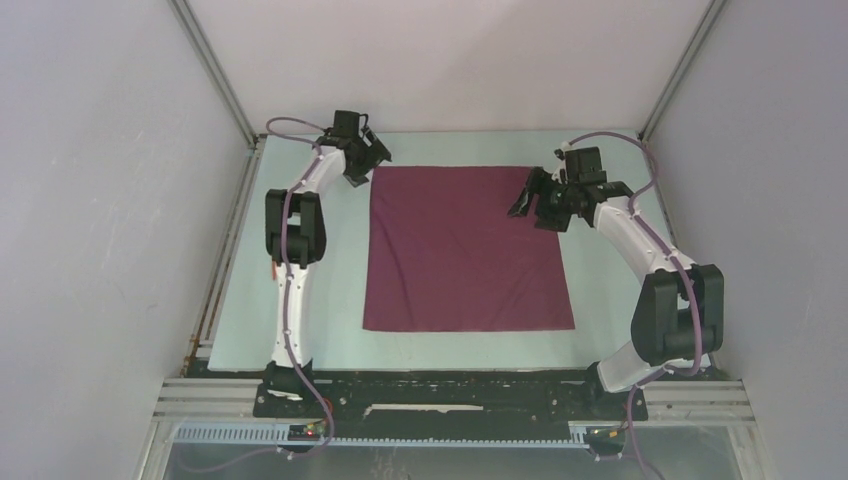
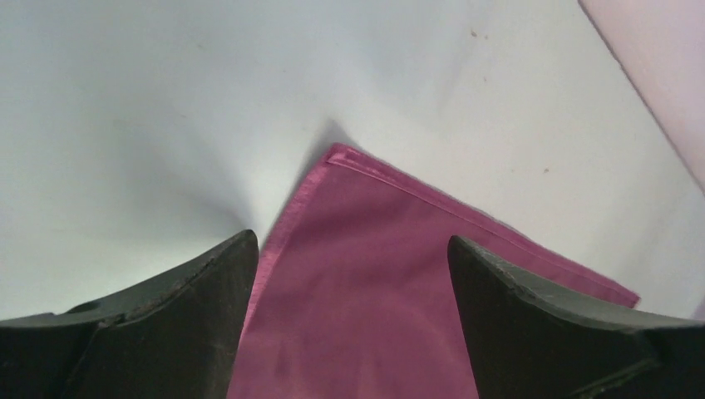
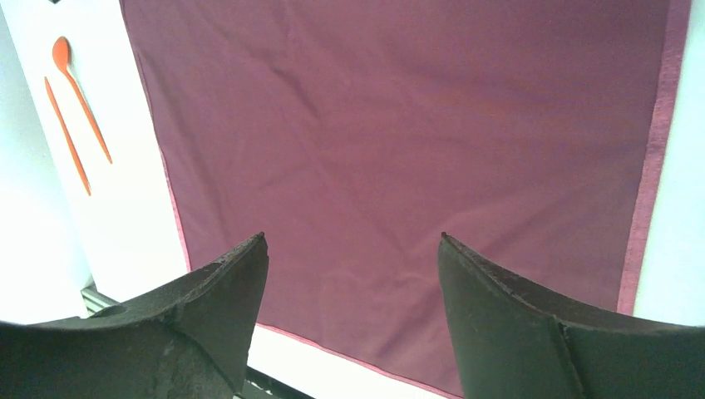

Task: Fold the napkin into a case and place the utensils inside
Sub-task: Flatten out the crumpled napkin at the center of the board, then pick up the flattened napkin from the center of the board.

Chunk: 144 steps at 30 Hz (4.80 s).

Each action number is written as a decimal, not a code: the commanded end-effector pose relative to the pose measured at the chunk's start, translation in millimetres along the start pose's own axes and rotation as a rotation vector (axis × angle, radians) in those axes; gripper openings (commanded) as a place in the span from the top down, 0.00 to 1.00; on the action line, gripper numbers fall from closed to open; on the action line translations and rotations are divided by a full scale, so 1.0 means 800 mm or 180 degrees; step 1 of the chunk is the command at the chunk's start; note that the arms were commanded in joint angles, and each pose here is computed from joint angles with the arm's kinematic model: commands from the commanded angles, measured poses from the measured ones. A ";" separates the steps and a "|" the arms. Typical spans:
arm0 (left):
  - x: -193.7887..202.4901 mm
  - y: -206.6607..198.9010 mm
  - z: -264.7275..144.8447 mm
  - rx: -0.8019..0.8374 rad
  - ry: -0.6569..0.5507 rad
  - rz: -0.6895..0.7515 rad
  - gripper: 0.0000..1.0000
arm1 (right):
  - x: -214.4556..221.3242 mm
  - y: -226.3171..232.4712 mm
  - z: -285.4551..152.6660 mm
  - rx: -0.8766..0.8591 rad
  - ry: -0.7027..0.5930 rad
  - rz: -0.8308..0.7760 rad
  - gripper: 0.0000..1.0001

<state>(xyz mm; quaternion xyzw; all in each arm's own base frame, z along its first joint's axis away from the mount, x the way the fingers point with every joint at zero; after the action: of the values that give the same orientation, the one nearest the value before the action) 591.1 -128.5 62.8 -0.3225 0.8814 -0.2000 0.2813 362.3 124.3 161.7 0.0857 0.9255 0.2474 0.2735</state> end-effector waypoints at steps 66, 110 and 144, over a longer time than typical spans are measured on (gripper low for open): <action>0.290 0.183 -0.377 0.0846 0.0215 0.0612 0.11 | 0.246 -0.209 -0.035 0.2034 0.1343 0.1967 0.66; 0.302 0.196 -0.363 0.0715 0.0363 0.0630 0.11 | 0.223 -0.236 -0.048 0.2606 0.1214 0.1667 0.44; 0.334 0.267 -0.331 -0.1787 0.0536 -0.0416 0.11 | 0.217 -0.205 -0.030 0.2391 0.0976 0.1408 1.00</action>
<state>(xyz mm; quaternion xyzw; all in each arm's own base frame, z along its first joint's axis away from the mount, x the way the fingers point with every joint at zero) 159.6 -116.7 47.4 -0.3886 0.9131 -0.0589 0.1089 184.3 39.5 27.8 0.3282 0.9440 -0.0014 -0.0339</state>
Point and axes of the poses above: each gripper's point midway between its finger pads, its own z axis out along the fingers, its own y axis along the line the jaws close on, x = y × z, the point moved 2 cm from there along -z, back along the fingers, and after that the axes turned 2 degrees about -z, right-handed, at the moved point
